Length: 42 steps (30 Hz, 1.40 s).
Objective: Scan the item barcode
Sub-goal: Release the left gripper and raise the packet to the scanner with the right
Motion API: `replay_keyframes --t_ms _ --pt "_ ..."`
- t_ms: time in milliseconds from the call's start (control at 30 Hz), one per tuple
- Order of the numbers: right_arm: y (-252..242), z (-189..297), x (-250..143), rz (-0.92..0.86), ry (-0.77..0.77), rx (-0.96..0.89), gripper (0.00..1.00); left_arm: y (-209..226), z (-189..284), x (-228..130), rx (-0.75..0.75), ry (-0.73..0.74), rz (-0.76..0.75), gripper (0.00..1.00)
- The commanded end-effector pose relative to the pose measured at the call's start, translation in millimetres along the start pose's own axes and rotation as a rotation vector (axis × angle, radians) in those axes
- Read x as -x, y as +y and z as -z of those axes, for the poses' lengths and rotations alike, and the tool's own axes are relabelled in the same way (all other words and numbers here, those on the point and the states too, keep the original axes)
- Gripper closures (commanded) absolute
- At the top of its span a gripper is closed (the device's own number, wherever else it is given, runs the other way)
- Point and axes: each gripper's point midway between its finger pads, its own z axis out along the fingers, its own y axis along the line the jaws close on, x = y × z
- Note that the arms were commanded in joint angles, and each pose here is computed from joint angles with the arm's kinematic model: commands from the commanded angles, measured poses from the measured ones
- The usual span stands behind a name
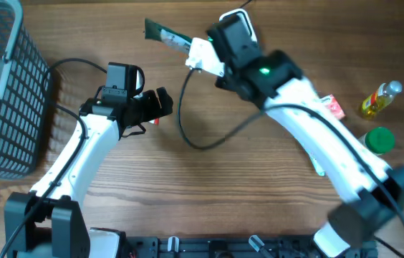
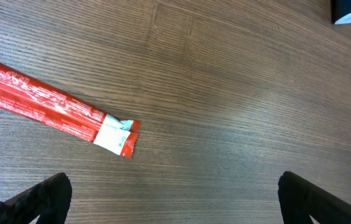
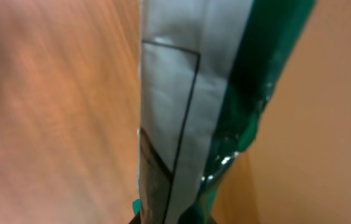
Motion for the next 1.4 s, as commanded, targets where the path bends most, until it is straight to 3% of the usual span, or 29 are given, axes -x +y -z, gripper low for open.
replay_keyframes --t_ms 0,367,567,767,1033,1367 --pt "-16.3 -35.3 7.7 0.154 0.071 -0.11 0.96 -2.4 4.6 7.1 -0.007 -0.023 -0.002 0.0" --pt "-80.6 -91.4 47.7 0.304 0.039 -0.45 0.96 -2.4 4.6 7.1 -0.007 -0.023 -0.002 0.0" --pt "-119.5 -113.8 25.0 0.047 -0.003 -0.565 0.96 -2.4 4.6 7.1 -0.007 -0.023 -0.002 0.0" --pt "-110.9 -147.8 9.7 -0.097 -0.048 -0.505 0.96 -2.4 4.6 7.1 -0.007 -0.023 -0.002 0.0" --pt "-72.0 -177.2 19.7 -0.173 -0.124 -0.345 0.96 -2.4 4.6 7.1 -0.007 -0.023 -0.002 0.0" --pt "-13.2 -189.6 15.4 -0.086 -0.096 -0.1 0.95 -2.4 4.6 7.1 -0.007 -0.023 -0.002 0.0"
